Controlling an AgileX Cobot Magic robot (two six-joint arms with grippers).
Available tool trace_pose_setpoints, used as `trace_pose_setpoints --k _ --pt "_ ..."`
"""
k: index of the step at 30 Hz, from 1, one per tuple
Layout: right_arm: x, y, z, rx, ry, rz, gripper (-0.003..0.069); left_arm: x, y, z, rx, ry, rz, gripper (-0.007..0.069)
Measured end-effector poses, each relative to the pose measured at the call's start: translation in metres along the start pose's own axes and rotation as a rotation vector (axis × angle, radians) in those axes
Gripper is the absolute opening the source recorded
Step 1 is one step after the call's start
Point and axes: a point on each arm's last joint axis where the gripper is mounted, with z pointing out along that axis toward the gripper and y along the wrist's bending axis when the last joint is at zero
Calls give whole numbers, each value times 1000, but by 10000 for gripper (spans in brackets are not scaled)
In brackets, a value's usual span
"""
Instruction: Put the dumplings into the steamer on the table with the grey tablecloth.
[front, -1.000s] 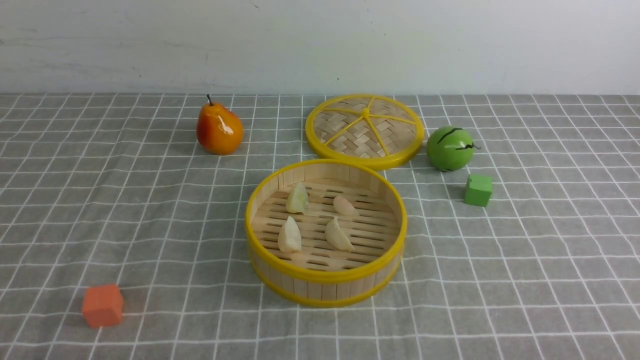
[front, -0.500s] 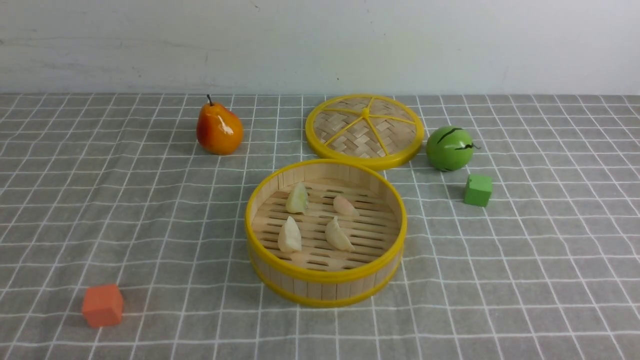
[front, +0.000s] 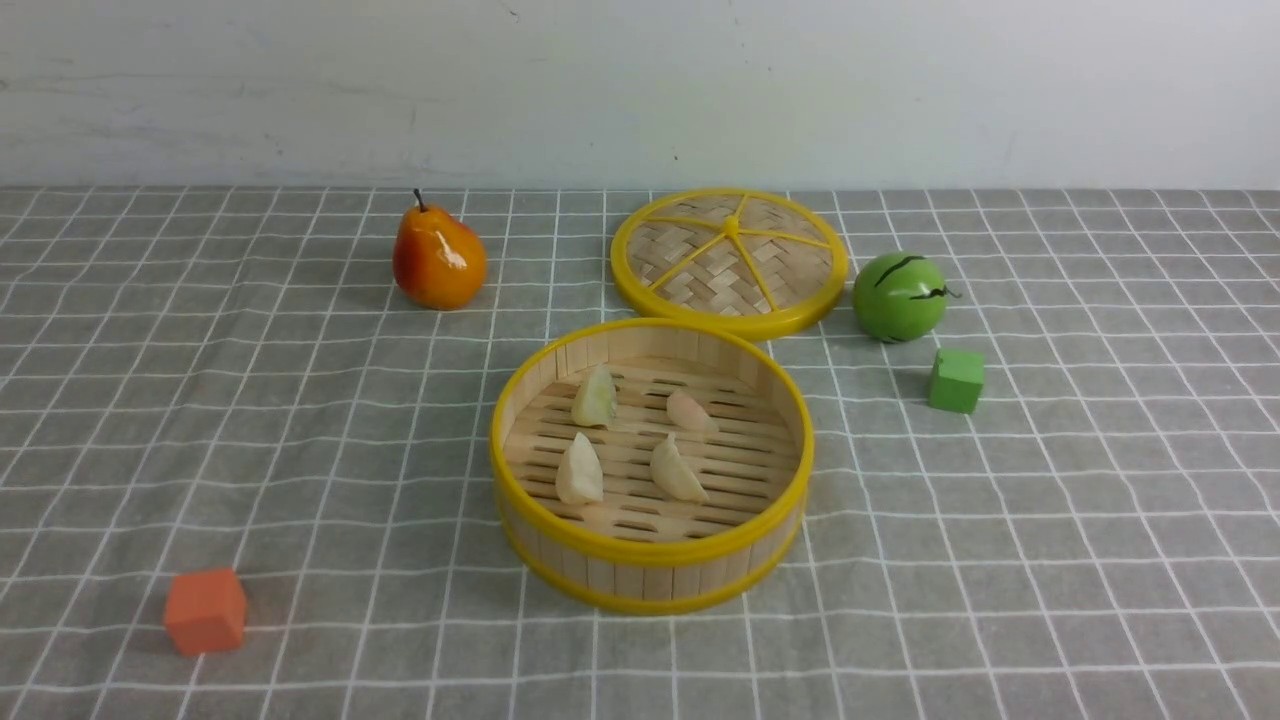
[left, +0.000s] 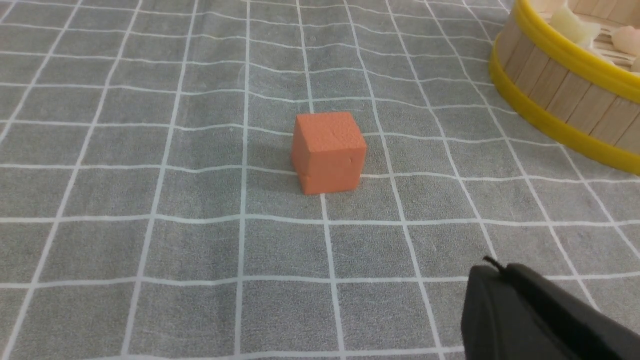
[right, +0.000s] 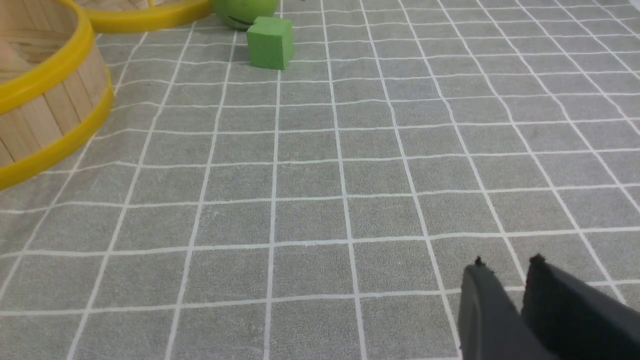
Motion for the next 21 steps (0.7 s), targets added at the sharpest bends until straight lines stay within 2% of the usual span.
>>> trace_pose_setpoints --k 21 --pt "0 0 0 0 0 0 148 0 0 0 0 1 0 6"
